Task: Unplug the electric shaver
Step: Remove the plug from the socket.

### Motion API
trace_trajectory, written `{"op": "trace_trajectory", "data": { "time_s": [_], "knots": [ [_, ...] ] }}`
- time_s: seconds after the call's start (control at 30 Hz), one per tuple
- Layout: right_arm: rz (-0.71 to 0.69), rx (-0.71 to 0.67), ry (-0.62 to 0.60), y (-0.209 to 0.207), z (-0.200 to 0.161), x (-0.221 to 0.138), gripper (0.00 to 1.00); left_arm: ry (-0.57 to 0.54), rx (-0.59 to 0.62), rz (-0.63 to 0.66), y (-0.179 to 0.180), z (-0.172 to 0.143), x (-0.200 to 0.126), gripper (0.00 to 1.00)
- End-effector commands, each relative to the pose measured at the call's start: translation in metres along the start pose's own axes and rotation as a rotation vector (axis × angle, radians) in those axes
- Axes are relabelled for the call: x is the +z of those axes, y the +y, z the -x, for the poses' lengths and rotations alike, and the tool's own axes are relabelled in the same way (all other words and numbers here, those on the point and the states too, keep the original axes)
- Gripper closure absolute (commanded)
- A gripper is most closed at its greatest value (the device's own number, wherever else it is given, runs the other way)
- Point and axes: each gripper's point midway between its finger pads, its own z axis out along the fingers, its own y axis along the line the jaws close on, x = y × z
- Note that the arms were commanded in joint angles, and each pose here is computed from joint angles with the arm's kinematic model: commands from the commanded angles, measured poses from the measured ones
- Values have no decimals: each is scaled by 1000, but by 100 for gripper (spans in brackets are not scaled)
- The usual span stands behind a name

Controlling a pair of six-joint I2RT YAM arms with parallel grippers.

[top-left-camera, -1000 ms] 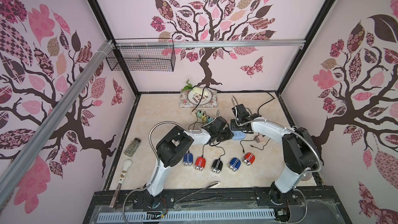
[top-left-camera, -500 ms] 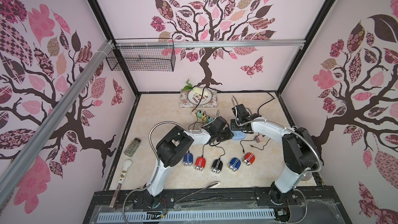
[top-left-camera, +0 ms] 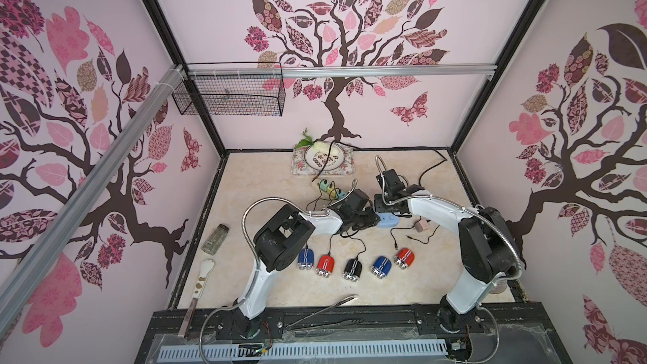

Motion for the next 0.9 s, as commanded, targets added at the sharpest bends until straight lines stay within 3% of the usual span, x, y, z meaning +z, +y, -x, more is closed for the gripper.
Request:
{"op": "trace_trajectory", "data": {
  "time_s": [0.0,0.87],
  "knots": [
    [91,-6,-55,29,17,-12,75,106,-60,195,65,-37,16,70],
    [51,-46,-44,32,13,-7,76,126,-104,171,66,-43,25,70]
  ]
}}
